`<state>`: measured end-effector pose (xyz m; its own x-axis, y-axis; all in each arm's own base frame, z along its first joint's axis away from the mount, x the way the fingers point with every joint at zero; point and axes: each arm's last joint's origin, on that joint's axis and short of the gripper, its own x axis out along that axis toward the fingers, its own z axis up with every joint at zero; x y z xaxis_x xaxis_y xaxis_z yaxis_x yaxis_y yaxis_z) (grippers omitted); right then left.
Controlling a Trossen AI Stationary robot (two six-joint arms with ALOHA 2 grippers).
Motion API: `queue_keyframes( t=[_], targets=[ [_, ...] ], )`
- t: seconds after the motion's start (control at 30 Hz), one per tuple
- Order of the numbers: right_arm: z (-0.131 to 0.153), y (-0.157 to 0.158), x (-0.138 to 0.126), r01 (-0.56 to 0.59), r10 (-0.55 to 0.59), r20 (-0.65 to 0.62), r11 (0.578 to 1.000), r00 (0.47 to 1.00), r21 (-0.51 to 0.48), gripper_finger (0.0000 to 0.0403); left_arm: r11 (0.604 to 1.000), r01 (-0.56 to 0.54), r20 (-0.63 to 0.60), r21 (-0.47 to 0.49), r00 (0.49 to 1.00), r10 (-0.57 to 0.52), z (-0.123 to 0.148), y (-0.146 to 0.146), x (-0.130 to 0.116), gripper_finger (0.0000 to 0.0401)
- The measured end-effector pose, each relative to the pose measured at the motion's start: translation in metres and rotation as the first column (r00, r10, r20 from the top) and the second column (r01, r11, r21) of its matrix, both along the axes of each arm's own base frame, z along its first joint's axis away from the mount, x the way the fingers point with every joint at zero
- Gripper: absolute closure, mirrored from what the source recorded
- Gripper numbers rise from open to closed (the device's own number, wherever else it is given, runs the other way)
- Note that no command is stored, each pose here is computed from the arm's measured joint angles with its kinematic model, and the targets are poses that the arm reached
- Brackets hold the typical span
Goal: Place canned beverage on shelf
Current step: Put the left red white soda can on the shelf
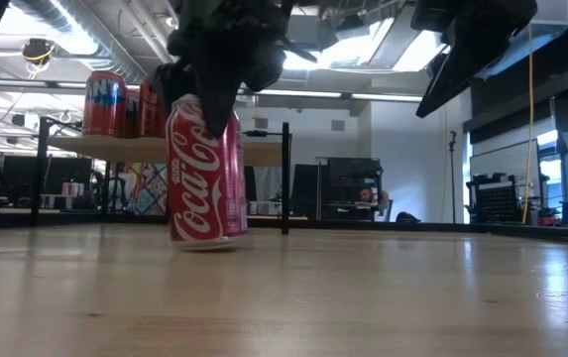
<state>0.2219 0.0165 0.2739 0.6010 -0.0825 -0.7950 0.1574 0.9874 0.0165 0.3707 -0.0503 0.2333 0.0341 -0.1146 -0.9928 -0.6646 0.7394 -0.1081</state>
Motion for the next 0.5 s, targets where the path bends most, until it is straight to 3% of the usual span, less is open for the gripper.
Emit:
queue_keyframes(
  t=[0.23, 0.5],
  targets=[
    [0.0010, 0.0001, 0.0014, -0.004, 0.004, 0.017, 1.000, 1.000, -0.002, 0.0084, 1.000, 0.004, 0.003, -0.005, 1.000, -0.004, -0.0032, -0.0004, 0.0029, 0.0129],
    [0.0012, 0.0000, 0.0016, -0.005, 0.005, 0.020, 1.000, 1.000, -0.003, 0.0084, 1.000, 0.007, -0.003, -0.010, 1.000, -0.007, -0.0089, -0.0013, 0.0047, 0.0064]
  ],
)
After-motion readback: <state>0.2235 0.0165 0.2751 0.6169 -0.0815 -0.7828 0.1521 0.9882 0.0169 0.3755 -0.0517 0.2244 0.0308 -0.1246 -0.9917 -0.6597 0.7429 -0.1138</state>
